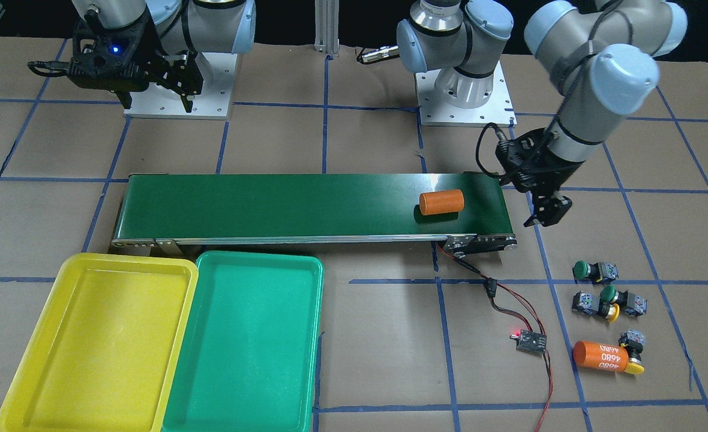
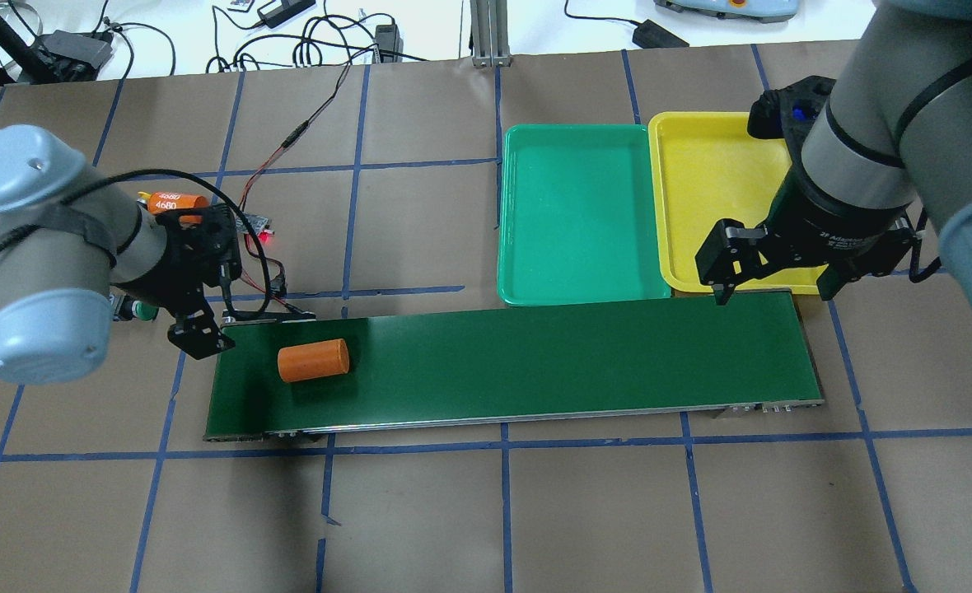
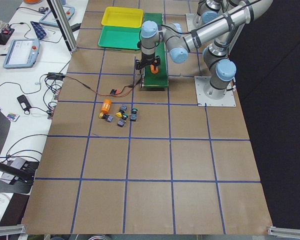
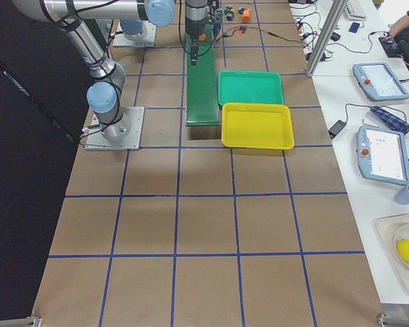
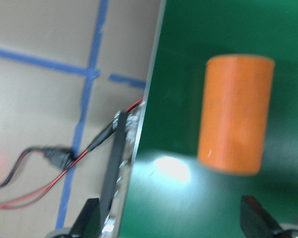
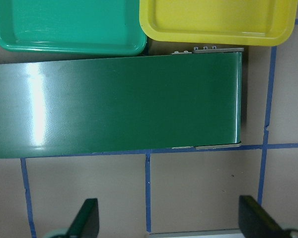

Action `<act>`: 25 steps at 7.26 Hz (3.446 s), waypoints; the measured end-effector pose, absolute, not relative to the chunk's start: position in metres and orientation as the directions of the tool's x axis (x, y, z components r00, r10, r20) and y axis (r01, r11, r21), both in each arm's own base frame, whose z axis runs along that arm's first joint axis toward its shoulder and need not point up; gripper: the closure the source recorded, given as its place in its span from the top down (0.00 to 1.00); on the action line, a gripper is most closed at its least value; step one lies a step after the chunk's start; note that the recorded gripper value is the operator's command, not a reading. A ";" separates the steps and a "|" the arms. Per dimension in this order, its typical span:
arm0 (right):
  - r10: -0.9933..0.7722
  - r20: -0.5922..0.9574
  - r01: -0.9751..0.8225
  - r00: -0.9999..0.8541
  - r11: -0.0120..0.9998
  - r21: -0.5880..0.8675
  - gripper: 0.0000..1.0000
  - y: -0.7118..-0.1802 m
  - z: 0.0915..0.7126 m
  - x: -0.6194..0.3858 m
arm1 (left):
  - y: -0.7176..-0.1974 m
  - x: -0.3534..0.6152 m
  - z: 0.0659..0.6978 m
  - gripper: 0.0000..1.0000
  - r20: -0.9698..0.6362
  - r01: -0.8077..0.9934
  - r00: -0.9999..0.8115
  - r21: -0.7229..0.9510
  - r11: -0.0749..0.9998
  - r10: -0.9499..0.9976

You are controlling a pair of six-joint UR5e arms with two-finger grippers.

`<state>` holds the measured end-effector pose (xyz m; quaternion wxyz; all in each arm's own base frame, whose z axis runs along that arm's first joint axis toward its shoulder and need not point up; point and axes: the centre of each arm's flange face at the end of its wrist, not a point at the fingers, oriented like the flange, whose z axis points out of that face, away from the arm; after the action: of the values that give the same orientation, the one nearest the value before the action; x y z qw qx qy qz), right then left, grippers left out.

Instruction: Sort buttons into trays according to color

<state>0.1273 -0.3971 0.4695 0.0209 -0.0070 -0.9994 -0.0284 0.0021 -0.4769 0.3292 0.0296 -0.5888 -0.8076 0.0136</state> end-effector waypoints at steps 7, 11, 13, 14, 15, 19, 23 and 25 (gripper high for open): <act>0.020 0.043 0.023 -0.999 0.998 0.062 1.00 -0.396 0.469 0.127 | -0.690 0.120 0.262 1.00 -0.015 0.999 -0.051 0.005 0.051 0.999; 0.022 0.039 0.024 -0.999 0.998 0.062 1.00 -0.395 0.470 0.128 | -0.705 0.136 0.208 0.75 -0.016 0.999 -0.042 0.010 0.042 0.999; 0.020 0.028 0.021 -0.999 0.998 0.062 1.00 -0.394 0.470 0.130 | -0.707 0.137 0.194 0.19 -0.025 1.000 -0.028 0.009 0.029 0.999; 0.019 0.026 0.020 -0.999 0.998 0.060 1.00 -0.395 0.470 0.130 | -0.707 0.136 0.189 0.12 -0.031 1.000 -0.024 0.009 0.024 0.999; 0.018 0.027 0.020 -0.999 0.998 0.061 1.00 -0.396 0.469 0.130 | -0.707 0.135 0.188 0.09 -0.033 1.000 -0.029 0.007 0.029 0.999; 0.019 0.031 0.021 -0.999 0.998 0.059 1.00 -0.397 0.469 0.130 | -0.670 0.113 0.235 0.08 -0.032 0.993 -0.120 0.007 0.120 0.992; 0.022 0.031 0.024 -0.999 0.998 0.050 1.00 -0.396 0.471 0.130 | -0.535 0.002 0.283 0.05 0.015 0.980 -0.201 -0.002 0.201 0.979; 0.022 0.031 0.024 -0.999 0.998 0.052 1.00 -0.397 0.470 0.130 | -0.476 -0.048 0.287 0.05 -0.003 0.977 -0.212 -0.004 0.212 0.977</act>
<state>0.1297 -0.3968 0.4700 0.0150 -0.0116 -0.9995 -0.0264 -0.0482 -0.4759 0.2869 0.0000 -0.6277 -0.7784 0.0026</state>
